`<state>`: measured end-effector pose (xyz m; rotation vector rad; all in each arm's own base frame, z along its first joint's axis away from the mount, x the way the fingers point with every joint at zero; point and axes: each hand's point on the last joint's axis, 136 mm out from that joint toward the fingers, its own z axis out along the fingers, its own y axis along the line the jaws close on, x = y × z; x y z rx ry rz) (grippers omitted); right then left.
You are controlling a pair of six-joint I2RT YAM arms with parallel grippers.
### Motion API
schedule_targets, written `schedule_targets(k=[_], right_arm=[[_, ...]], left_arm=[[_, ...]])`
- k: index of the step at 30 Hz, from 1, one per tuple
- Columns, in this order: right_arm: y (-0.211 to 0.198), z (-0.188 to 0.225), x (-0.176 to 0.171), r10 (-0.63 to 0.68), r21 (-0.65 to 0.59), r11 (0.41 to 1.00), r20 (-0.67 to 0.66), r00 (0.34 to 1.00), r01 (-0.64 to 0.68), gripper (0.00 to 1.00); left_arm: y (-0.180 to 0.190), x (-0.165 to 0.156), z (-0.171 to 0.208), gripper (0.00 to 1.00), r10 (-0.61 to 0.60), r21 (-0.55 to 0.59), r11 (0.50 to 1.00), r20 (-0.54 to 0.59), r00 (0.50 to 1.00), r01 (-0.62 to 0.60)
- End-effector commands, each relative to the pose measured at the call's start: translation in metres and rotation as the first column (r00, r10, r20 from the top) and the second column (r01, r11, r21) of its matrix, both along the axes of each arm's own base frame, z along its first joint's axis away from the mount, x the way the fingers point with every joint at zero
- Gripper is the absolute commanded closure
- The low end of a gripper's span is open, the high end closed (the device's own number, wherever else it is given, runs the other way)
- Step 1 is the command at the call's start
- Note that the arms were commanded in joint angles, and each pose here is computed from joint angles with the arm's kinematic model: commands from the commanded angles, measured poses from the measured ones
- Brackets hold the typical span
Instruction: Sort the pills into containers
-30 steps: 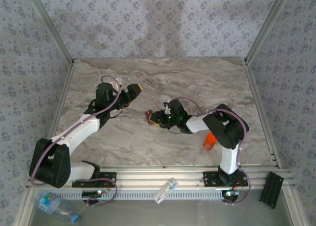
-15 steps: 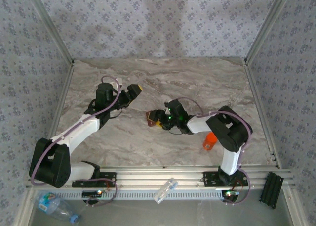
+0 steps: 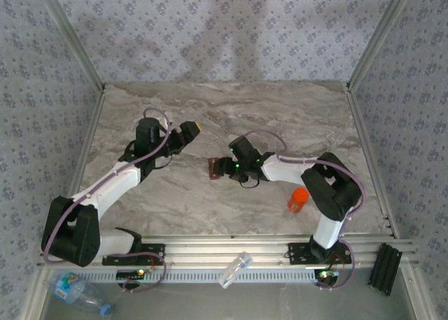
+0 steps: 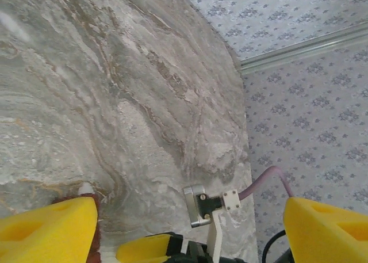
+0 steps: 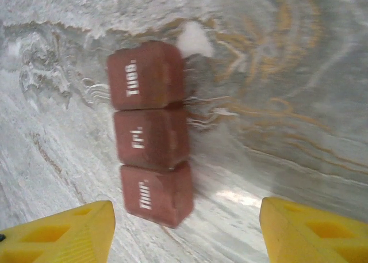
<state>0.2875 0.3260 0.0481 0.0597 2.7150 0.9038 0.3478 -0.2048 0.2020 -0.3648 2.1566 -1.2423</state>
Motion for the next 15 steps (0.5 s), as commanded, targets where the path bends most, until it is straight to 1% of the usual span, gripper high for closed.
schedule_targets(k=[1,5,8,12,15], right_arm=[[0.011,-0.012,-0.009,0.066,-0.072,0.995,-0.02,0.998,-0.067,0.32],[0.039,-0.013,-0.014,0.105,-0.052,0.993,-0.03,0.994,-0.107,0.32],[0.066,-0.007,-0.017,0.142,-0.021,0.99,-0.018,0.99,-0.142,0.33],[0.109,0.012,-0.013,0.209,0.038,0.977,0.038,0.977,-0.21,0.33],[0.134,0.025,-0.008,0.272,0.091,0.955,0.093,0.958,-0.281,0.33]], left_arm=[[0.009,0.003,0.027,0.15,0.014,0.017,1.0,0.073,0.997,-0.015],[0.017,0.003,0.029,0.13,0.028,0.019,0.999,0.074,0.997,-0.03],[0.023,0.003,0.034,0.13,0.041,0.015,0.999,0.084,0.996,-0.043],[0.029,0.005,0.04,0.12,0.058,0.005,0.998,0.095,0.994,-0.058],[0.036,0.007,0.044,0.12,0.076,0.0,0.997,0.099,0.992,-0.076]])
